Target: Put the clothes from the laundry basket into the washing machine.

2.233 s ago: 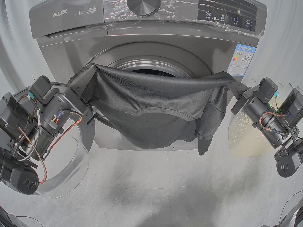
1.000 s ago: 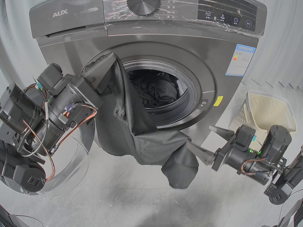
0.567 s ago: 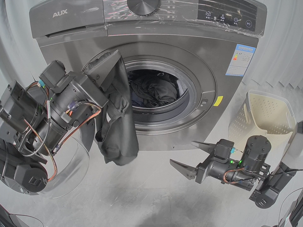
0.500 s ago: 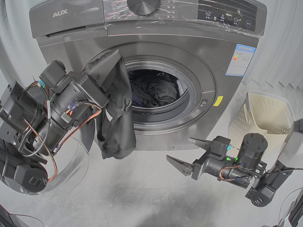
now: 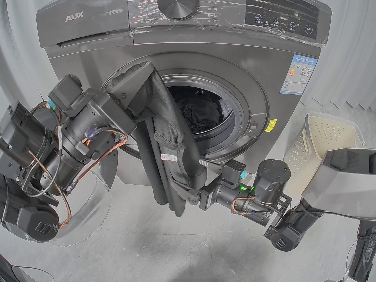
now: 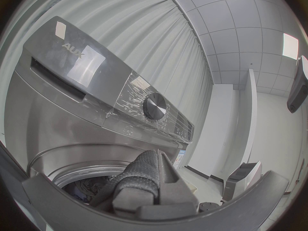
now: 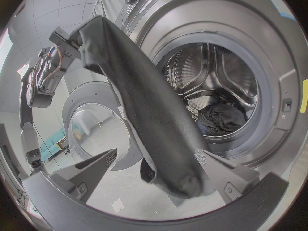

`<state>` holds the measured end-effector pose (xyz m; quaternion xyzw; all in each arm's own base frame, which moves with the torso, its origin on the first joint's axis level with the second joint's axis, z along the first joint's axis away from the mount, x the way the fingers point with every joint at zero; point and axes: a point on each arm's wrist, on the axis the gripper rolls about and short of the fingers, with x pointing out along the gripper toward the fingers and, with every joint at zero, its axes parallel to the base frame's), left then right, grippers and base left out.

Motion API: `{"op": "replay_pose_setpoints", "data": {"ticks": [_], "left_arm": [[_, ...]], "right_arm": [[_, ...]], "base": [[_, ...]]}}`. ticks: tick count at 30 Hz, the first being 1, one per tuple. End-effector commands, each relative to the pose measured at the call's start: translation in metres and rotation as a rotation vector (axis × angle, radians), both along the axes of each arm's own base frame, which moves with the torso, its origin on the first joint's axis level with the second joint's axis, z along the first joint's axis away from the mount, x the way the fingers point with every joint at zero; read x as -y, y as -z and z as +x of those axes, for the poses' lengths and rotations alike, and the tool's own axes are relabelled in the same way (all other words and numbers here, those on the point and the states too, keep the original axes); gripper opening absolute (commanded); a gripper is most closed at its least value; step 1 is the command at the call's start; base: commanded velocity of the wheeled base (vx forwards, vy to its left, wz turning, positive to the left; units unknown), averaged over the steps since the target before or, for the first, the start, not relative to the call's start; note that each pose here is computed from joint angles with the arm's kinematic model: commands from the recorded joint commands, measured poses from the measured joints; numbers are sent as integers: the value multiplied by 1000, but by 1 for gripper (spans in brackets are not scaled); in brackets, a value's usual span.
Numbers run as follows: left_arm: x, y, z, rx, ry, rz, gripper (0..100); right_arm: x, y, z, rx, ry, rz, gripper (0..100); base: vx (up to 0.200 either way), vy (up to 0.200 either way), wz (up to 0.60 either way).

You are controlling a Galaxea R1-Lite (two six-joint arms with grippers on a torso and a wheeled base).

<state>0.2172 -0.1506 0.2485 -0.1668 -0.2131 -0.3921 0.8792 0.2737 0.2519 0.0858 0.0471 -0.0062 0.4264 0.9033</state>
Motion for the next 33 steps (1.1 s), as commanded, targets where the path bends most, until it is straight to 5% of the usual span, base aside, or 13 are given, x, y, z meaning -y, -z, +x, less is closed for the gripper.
{"op": "replay_pose_setpoints", "data": {"ticks": [1, 20, 21, 27, 33], "left_arm": [[0, -1, -1, 4, 1, -3, 0], [6, -6, -6, 19, 30, -18, 0], [6, -7, -5, 22, 23, -21, 0], [4, -9, -3, 25, 6, -29, 0], [-6, -8, 6, 21, -42, -27, 0]], "right_arm": [[-20, 20, 10, -14, -19, -13, 100], [-77, 53, 56, 49, 17, 65, 100], [-79, 51, 57, 56, 21, 77, 0], [-68, 34, 64, 75, 67, 111, 0], [-26, 4, 72, 82, 154, 128, 0]], "base": [[0, 0, 0], [0, 0, 0], [0, 0, 0], [0, 0, 0], [0, 0, 0]]}}
